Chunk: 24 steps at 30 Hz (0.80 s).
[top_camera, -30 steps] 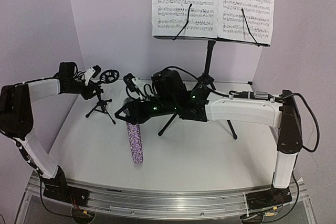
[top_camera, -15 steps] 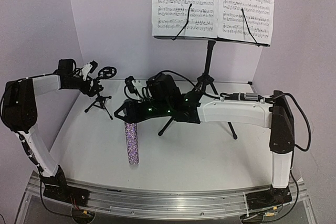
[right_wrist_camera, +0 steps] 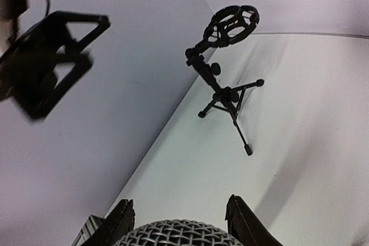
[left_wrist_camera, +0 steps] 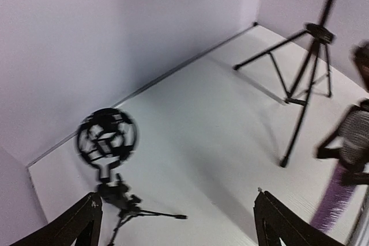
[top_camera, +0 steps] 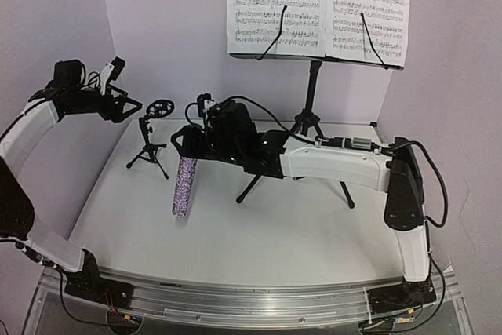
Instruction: Pack up the instrument practice props
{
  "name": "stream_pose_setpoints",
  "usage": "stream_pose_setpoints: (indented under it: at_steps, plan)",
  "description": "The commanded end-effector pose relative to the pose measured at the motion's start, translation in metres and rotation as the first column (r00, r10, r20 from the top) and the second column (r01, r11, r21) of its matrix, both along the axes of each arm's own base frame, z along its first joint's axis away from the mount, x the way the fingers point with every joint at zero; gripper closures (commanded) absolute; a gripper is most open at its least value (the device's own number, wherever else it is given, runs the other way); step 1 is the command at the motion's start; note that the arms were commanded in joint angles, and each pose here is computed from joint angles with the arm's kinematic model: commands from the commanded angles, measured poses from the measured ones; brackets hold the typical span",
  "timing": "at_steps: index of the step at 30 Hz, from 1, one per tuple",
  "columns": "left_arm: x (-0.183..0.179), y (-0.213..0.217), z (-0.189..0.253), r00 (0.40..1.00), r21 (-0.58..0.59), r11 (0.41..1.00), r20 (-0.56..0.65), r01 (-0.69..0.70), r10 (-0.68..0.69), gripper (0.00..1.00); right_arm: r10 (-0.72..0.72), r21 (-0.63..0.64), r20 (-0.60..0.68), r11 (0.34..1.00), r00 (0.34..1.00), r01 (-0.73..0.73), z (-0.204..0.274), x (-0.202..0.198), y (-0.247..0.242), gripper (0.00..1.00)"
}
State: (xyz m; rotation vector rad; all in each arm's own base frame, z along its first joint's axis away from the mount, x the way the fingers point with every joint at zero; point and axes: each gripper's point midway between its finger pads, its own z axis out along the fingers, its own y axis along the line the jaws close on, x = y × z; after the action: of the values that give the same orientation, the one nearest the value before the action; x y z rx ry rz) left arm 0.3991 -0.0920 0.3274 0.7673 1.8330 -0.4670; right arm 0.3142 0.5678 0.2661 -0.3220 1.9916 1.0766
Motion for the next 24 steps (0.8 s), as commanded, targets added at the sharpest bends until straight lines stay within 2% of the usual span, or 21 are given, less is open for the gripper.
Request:
stream_pose_setpoints:
  at_steps: [1,3,5,7,13,15,18,22,24]
  plan:
    - [-0.1,-0.077,-0.025,0.958,0.048,0.964,-0.127,0.263,-0.256,0.08,-0.132,0.189,0.028,0.974,0.991,0.124,0.059,0.024,0.006,1.0]
    - [-0.128,-0.091,-0.048,0.919,0.019,0.945,-0.239,0.327,-0.313,0.07,-0.123,0.216,0.037,0.97,0.992,0.112,0.069,0.025,0.012,1.0]
    - [-0.144,-0.097,-0.064,0.891,0.003,0.931,-0.291,0.366,-0.35,0.07,-0.123,0.233,0.037,0.966,0.992,0.112,0.075,0.025,0.013,1.0]
    - [-0.149,-0.1,-0.069,0.896,0.023,0.927,-0.267,0.374,-0.355,0.08,-0.122,0.248,0.028,0.962,0.992,0.112,0.079,0.025,0.013,1.0]
    - [-0.134,-0.104,-0.086,0.911,0.062,0.935,-0.257,0.348,-0.322,0.13,-0.08,0.306,-0.032,0.948,0.996,0.086,0.085,0.017,0.019,1.0]
    - [-0.131,-0.11,-0.085,0.913,0.056,0.936,-0.244,0.349,-0.326,0.17,-0.066,0.323,-0.049,0.943,0.997,0.078,0.084,0.015,0.023,1.0]
    - [-0.125,-0.114,-0.083,0.919,0.037,0.941,-0.231,0.337,-0.32,0.28,-0.045,0.336,-0.074,0.939,0.996,0.067,0.079,0.014,0.029,1.0]
    - [-0.132,-0.122,-0.089,0.899,0.011,0.93,-0.26,0.367,-0.352,0.32,-0.018,0.378,-0.115,0.924,0.993,0.061,0.075,0.013,0.037,1.0]
    - [-0.134,-0.122,-0.092,0.896,0.002,0.931,-0.274,0.365,-0.351,0.42,0.0,0.398,-0.137,0.916,0.991,0.055,0.074,0.012,0.042,1.0]
